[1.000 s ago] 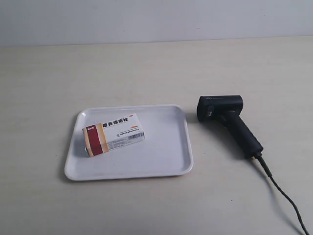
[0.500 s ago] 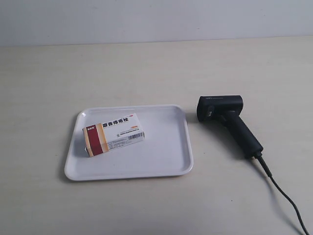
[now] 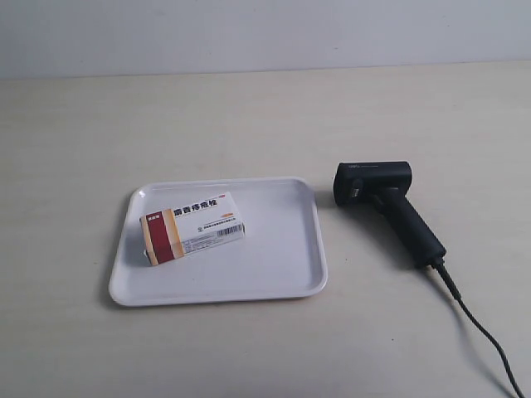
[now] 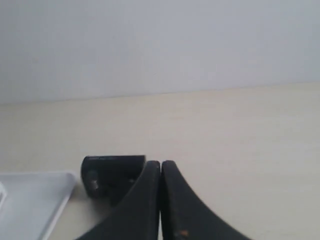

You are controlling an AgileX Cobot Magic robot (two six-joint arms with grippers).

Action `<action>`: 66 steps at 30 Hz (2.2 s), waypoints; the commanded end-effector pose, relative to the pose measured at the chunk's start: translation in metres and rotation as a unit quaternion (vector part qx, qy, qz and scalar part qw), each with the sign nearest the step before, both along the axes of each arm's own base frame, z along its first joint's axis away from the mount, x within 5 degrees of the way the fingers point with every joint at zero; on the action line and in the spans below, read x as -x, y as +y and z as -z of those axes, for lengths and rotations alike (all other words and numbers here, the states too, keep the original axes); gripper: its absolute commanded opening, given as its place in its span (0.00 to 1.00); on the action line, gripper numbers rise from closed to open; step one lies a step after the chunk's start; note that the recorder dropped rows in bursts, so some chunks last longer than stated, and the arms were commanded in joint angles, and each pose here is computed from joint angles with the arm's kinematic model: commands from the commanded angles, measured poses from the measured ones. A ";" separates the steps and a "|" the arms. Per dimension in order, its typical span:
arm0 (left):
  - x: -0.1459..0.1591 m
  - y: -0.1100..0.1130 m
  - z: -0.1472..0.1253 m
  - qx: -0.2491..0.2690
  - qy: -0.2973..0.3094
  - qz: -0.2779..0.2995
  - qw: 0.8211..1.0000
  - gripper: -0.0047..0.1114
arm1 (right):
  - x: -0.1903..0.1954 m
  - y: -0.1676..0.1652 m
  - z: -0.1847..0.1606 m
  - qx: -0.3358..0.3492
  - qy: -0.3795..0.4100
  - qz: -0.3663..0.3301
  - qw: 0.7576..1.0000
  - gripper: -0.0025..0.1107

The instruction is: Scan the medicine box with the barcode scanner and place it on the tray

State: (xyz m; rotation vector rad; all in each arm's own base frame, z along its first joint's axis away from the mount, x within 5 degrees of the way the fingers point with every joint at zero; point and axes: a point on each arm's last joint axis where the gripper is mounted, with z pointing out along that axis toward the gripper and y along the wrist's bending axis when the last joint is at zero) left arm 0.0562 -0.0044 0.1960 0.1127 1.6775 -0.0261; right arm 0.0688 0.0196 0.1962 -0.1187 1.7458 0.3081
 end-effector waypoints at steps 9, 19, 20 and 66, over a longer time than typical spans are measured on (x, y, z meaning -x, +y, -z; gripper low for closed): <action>0.000 0.000 0.000 0.002 -0.003 -0.001 1.000 0.06 | 0.013 -0.014 -0.005 -0.015 -0.059 0.089 0.994 0.02; 0.000 0.000 0.000 0.002 -0.003 -0.001 1.000 0.06 | 0.013 -0.014 0.000 -0.008 -0.031 0.089 0.995 0.02; 0.000 0.000 0.000 0.002 -0.003 -0.001 1.000 0.06 | 0.013 -0.014 0.000 -0.008 -0.031 0.089 0.995 0.02; 0.000 0.000 0.000 0.002 -0.003 -0.001 1.000 0.06 | 0.013 -0.014 0.000 -0.010 -0.031 0.088 0.996 0.02</action>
